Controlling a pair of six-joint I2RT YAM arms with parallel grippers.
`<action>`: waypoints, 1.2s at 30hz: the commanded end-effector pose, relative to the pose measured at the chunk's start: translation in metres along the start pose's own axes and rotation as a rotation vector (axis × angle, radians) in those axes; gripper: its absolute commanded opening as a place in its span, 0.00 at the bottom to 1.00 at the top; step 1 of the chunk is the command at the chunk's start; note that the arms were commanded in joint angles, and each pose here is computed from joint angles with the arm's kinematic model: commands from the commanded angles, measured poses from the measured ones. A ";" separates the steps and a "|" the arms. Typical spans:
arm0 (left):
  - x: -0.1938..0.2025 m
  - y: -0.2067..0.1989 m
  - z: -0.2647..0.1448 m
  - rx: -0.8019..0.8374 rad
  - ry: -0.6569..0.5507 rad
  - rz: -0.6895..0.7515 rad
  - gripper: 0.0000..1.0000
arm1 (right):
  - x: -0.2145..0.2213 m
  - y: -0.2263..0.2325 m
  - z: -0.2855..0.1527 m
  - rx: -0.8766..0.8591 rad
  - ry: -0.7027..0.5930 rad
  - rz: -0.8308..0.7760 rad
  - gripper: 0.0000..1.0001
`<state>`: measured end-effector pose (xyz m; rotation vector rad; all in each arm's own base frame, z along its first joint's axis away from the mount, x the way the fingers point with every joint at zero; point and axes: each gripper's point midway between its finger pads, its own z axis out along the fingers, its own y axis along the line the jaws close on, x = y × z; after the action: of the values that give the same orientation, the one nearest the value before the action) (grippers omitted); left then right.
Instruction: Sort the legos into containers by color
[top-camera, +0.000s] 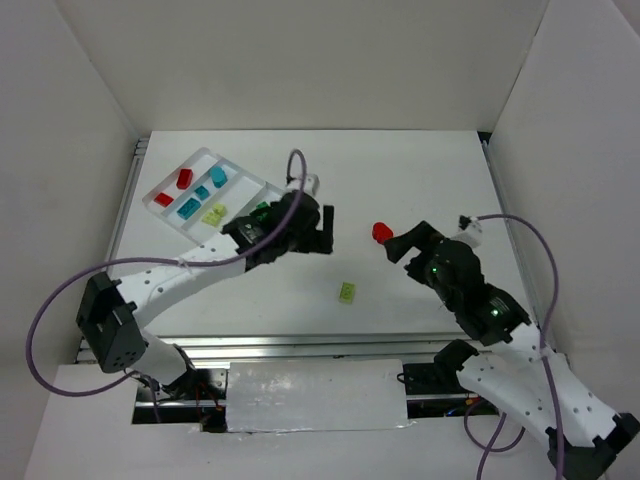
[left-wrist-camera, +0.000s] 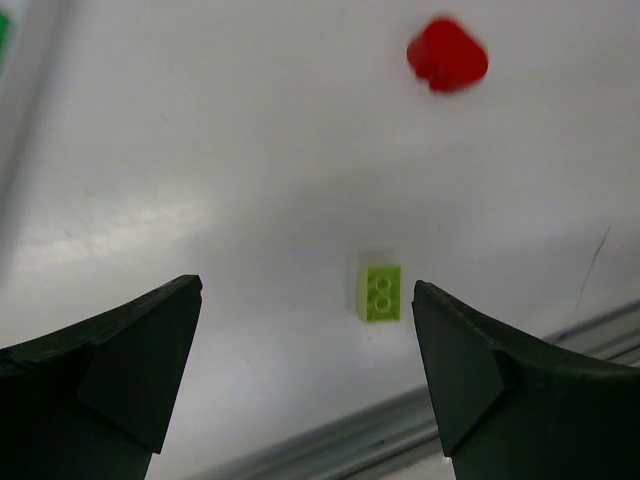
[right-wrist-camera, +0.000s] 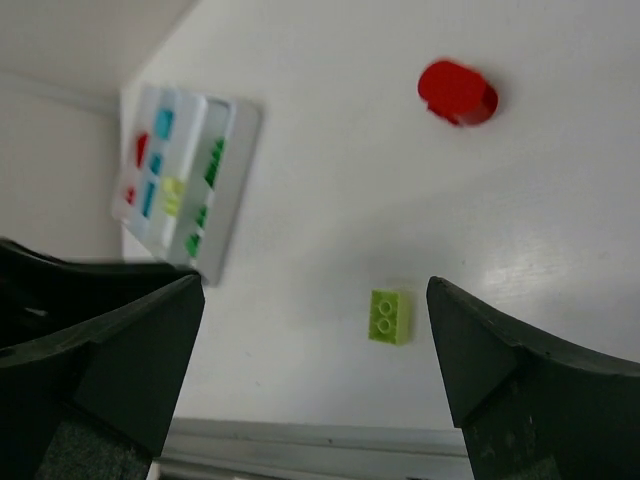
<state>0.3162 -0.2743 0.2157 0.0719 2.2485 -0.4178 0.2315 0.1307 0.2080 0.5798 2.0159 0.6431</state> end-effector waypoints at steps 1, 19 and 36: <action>0.055 -0.005 0.017 -0.088 0.048 -0.020 1.00 | -0.049 -0.020 -0.032 0.108 -0.209 0.079 1.00; 0.172 -0.060 0.091 -0.155 0.256 0.111 0.80 | -0.078 -0.007 -0.088 -0.017 -0.269 0.032 1.00; 0.130 -0.014 0.091 -0.299 0.193 0.106 0.00 | -0.074 -0.003 -0.080 -0.035 -0.256 0.009 1.00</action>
<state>0.2589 -0.3539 0.0275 0.2102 2.5438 -0.0645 0.1921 0.0625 0.2848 0.6354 1.7771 0.5700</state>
